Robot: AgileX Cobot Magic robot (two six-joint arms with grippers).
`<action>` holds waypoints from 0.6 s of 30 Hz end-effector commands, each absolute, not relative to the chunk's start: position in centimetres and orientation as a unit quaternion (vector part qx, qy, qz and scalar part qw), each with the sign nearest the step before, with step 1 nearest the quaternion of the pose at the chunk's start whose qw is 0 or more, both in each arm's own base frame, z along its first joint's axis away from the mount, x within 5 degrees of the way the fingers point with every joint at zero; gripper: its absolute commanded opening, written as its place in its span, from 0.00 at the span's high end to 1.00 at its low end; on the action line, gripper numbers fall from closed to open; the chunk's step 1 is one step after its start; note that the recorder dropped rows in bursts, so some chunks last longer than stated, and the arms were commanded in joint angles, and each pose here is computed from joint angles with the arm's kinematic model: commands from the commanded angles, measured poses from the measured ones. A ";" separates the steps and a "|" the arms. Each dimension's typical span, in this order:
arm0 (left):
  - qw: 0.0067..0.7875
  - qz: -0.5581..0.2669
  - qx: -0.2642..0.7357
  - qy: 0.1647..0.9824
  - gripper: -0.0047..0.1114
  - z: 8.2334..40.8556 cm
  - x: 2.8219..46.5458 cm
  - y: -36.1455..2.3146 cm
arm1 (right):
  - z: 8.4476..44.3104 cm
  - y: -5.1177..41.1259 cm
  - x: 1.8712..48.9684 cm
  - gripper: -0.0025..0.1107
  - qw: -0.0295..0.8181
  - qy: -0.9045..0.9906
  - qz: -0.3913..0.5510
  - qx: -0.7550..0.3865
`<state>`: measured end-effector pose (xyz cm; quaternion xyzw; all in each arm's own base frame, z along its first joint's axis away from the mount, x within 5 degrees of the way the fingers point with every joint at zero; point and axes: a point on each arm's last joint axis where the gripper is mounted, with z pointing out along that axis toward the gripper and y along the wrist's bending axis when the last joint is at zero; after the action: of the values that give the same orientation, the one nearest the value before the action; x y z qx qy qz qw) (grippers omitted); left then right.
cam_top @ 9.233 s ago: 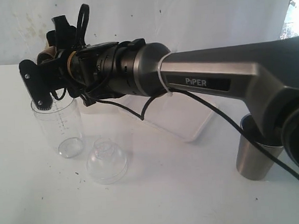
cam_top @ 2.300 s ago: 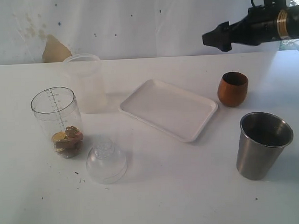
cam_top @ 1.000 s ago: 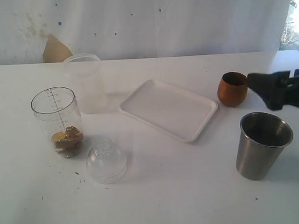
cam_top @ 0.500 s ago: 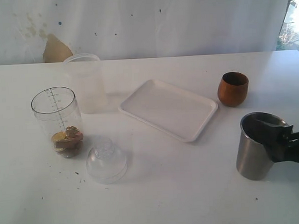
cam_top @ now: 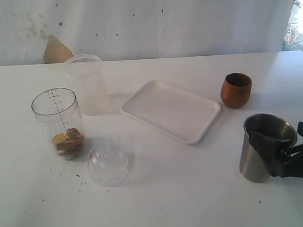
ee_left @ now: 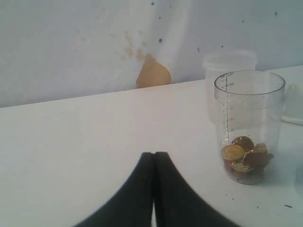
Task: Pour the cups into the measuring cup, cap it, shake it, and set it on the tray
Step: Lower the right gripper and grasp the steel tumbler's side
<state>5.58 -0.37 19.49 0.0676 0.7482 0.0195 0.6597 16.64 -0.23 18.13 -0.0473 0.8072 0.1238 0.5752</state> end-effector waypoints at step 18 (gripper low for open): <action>0.665 0.019 0.066 0.744 0.96 19.5 5.6 -0.4 | 15.4 -0.2 17.7 0.07 0.541 0.826 0.135 -0.078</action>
<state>5.58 -0.37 19.49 0.0676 0.7482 0.0195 0.6597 17.59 -0.30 15.62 -0.0663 0.8308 0.1326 0.5365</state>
